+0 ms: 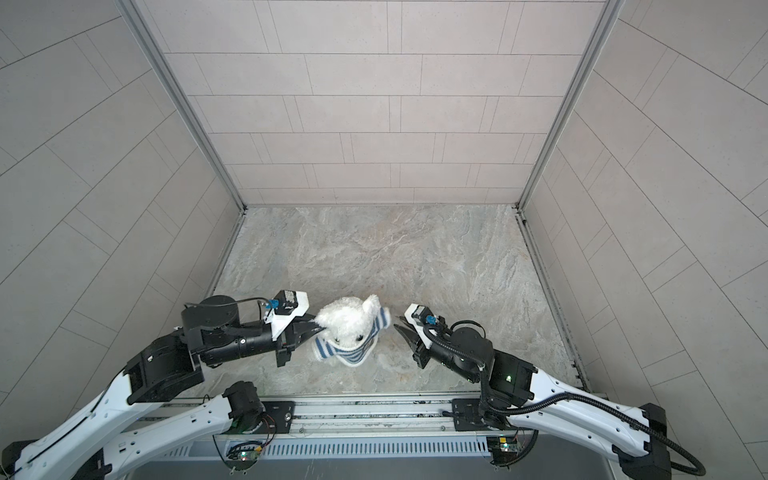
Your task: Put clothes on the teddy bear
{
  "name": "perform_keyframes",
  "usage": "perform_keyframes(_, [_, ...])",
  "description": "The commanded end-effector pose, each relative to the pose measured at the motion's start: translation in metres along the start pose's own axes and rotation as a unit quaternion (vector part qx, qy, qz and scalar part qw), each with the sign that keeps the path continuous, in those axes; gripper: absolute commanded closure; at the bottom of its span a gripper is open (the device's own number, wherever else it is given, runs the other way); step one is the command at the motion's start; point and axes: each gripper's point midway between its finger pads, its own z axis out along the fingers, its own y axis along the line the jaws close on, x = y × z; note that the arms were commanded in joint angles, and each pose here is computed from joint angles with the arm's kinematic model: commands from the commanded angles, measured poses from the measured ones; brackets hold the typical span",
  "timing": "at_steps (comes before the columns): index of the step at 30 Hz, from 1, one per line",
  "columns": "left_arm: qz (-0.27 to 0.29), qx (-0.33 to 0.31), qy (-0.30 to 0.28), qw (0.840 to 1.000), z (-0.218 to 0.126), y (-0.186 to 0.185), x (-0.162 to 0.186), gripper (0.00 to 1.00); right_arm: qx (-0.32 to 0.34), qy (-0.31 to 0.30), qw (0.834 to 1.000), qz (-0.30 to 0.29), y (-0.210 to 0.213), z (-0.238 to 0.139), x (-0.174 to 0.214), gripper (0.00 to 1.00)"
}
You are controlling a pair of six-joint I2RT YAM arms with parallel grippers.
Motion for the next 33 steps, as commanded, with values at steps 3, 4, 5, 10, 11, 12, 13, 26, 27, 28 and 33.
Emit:
perform_keyframes(3, [-0.143, -0.092, -0.094, 0.981, 0.002, 0.037, -0.032, 1.00, 0.033, -0.018, 0.999, 0.000, -0.012, -0.014, -0.022, 0.59])
perform_keyframes(4, [-0.161, -0.099, -0.103, 0.977, 0.003, 0.041, -0.033, 1.00, 0.034, -0.017, 0.999, 0.006, -0.012, -0.013, -0.022, 0.58])
perform_keyframes(5, [-0.183, -0.106, -0.113, 0.971, 0.003, 0.045, -0.035, 1.00, 0.032, -0.019, 0.999, 0.018, -0.010, -0.010, -0.023, 0.57])
perform_keyframes(10, [-0.276, -0.087, -0.194, 0.937, 0.006, 0.051, -0.050, 1.00, -0.018, -0.074, 0.991, 0.112, 0.009, 0.010, -0.033, 0.51])
perform_keyframes(11, [-0.286, -0.081, -0.208, 0.932, 0.006, 0.051, -0.054, 1.00, -0.027, -0.090, 0.987, 0.131, 0.012, 0.013, -0.038, 0.48])
perform_keyframes(12, [-0.293, -0.077, -0.218, 0.928, 0.006, 0.051, -0.056, 1.00, -0.035, -0.100, 0.984, 0.144, 0.015, 0.016, -0.041, 0.47])
perform_keyframes(13, [-0.301, -0.072, -0.229, 0.923, 0.005, 0.051, -0.060, 1.00, -0.042, -0.110, 0.980, 0.157, 0.017, 0.019, -0.044, 0.45])
perform_keyframes(26, [-0.334, -0.027, -0.266, 0.904, 0.013, 0.046, -0.072, 1.00, -0.099, -0.191, 0.954, 0.209, 0.033, 0.027, -0.086, 0.41])
perform_keyframes(27, [-0.334, -0.026, -0.266, 0.904, 0.013, 0.046, -0.072, 1.00, -0.102, -0.199, 0.952, 0.210, 0.033, 0.026, -0.088, 0.41])
perform_keyframes(28, [-0.333, -0.023, -0.266, 0.904, 0.013, 0.045, -0.072, 1.00, -0.106, -0.209, 0.949, 0.210, 0.033, 0.023, -0.090, 0.41])
perform_keyframes(33, [-0.329, -0.010, -0.271, 0.905, 0.014, 0.040, -0.076, 1.00, -0.096, -0.213, 0.950, 0.205, 0.031, 0.024, -0.096, 0.45])
